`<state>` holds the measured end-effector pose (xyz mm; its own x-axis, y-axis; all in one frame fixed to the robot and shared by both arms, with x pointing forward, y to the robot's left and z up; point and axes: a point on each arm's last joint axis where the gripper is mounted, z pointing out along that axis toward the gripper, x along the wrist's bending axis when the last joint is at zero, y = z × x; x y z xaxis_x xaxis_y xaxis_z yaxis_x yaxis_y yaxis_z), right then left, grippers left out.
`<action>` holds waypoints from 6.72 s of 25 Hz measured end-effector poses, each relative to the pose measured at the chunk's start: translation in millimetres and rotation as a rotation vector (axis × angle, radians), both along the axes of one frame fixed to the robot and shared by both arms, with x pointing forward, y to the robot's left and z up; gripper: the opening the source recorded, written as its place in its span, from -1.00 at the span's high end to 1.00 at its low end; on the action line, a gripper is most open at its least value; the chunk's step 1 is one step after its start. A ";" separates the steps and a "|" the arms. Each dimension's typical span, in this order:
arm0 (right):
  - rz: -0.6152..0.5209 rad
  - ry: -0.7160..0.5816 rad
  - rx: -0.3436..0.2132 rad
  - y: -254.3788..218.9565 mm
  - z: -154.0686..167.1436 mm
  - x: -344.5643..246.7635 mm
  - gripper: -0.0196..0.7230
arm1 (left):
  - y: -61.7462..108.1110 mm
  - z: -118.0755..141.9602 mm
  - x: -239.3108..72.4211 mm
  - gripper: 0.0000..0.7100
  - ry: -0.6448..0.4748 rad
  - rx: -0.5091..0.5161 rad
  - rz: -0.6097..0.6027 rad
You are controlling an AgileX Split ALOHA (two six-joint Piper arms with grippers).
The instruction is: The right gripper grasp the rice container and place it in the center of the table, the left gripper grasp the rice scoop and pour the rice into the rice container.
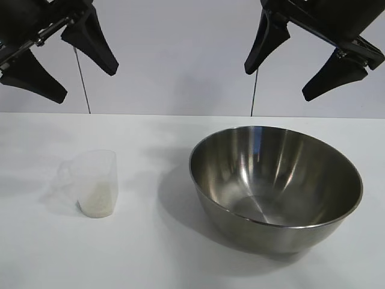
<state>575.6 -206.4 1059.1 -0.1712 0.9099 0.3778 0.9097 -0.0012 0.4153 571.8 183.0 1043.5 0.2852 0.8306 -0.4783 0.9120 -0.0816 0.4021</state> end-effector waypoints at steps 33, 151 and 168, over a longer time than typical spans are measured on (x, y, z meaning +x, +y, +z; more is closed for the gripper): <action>-0.127 0.130 -0.327 -51.1 -93.7 -34.2 -0.69 | 0.0 0.0 0.0 -0.85 0.000 0.000 0.000; 0.018 0.031 -0.210 -3.2 -5.5 22.0 -0.73 | 34.9 -177.2 -163.8 -0.34 -0.809 0.503 0.021; 0.018 0.031 -0.210 -3.2 -5.5 22.0 -0.73 | 42.3 -189.1 -120.8 -0.34 -0.826 0.492 0.048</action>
<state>597.5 -209.6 1053.6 -0.1791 0.9663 0.1851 0.9212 0.0987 0.3763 451.0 225.2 854.4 0.3361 0.9043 0.2633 0.3635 -0.3824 0.8495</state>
